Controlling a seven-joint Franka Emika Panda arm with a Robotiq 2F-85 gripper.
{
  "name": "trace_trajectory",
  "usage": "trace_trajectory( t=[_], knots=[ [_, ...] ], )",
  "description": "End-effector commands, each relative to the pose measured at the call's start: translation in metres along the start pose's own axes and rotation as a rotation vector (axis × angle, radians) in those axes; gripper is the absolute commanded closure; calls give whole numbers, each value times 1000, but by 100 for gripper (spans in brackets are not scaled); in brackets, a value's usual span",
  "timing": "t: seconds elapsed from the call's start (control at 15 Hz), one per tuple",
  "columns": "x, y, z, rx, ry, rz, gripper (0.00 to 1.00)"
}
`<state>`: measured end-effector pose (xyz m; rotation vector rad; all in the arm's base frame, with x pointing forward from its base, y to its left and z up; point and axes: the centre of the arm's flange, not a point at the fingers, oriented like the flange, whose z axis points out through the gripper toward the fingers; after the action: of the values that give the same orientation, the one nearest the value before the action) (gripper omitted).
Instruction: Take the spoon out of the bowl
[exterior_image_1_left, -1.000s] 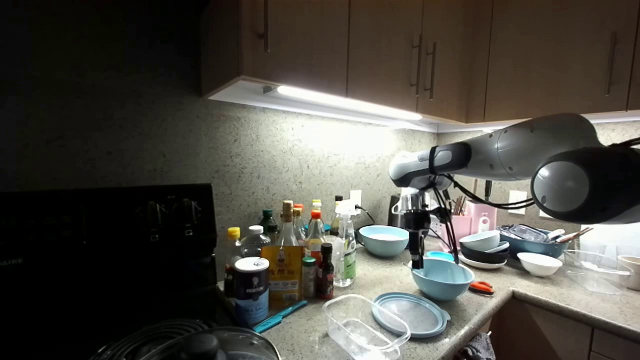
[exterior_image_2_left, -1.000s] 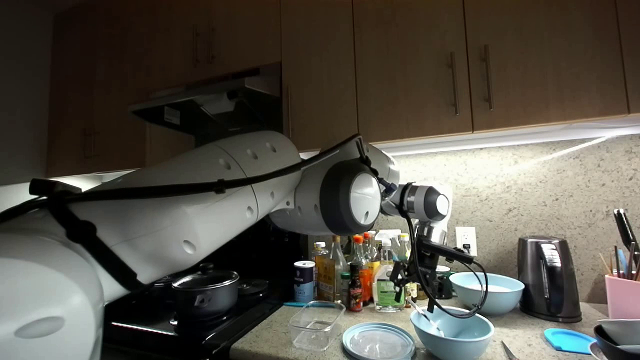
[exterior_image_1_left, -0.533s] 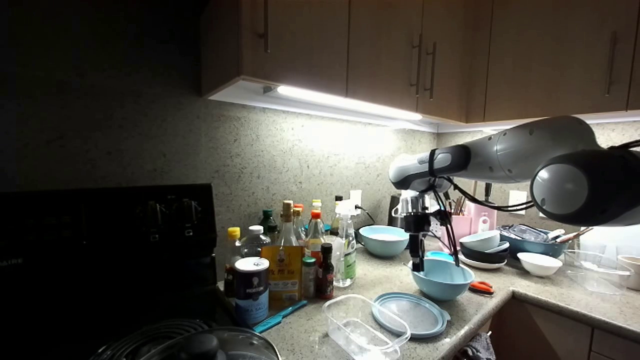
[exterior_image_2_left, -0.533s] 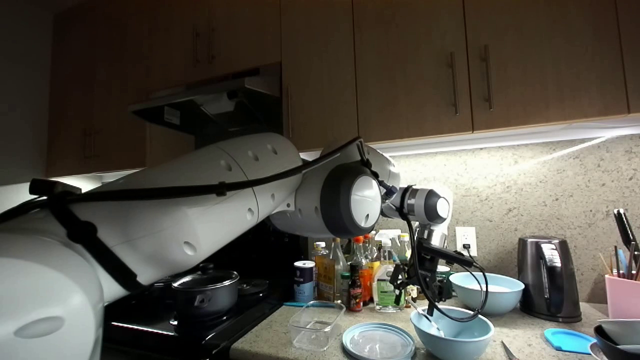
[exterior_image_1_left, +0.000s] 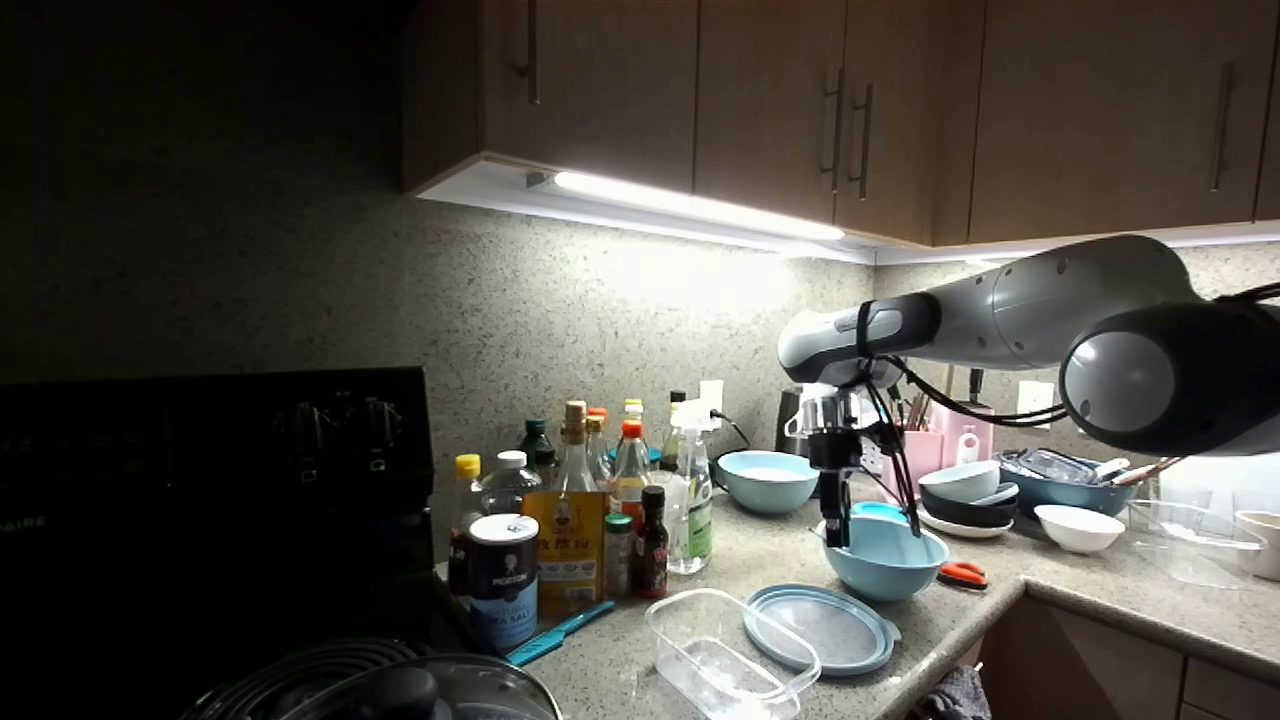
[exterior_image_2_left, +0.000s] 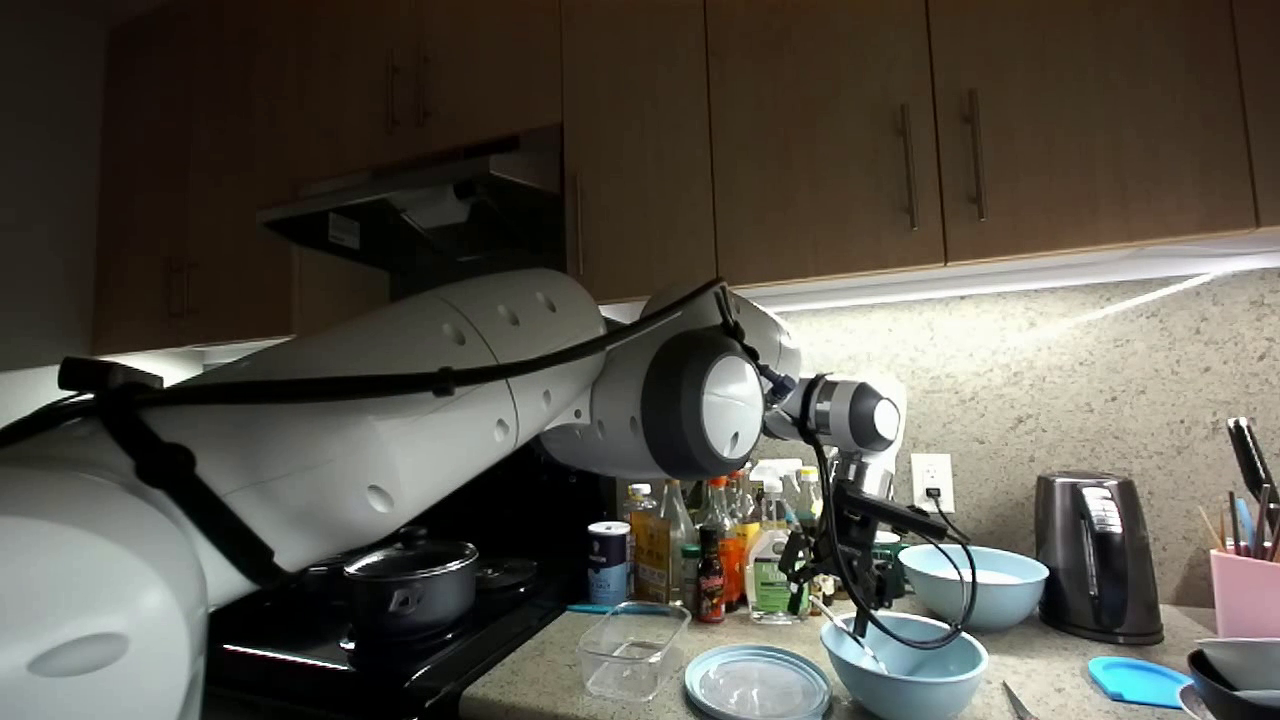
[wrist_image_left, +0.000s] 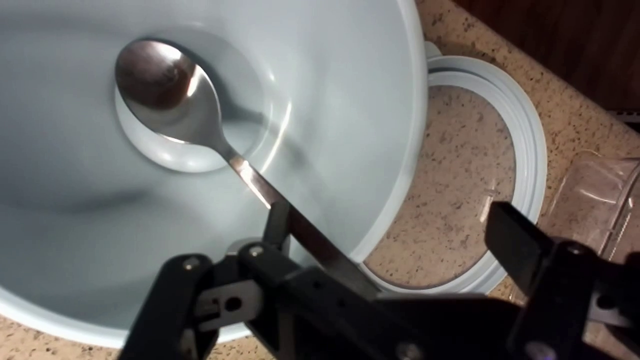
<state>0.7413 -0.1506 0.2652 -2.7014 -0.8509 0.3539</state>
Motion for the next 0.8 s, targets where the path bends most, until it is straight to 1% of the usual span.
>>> trace_trajectory(
  t=[0.0,0.07,0.27,0.73],
  knots=[
    [5,8,-11,6,-14,-44,6],
    [5,7,-11,2,-14,-50,26],
    [6,5,-14,0,-9,-71,47],
    [5,4,-23,3,11,-109,93]
  ],
)
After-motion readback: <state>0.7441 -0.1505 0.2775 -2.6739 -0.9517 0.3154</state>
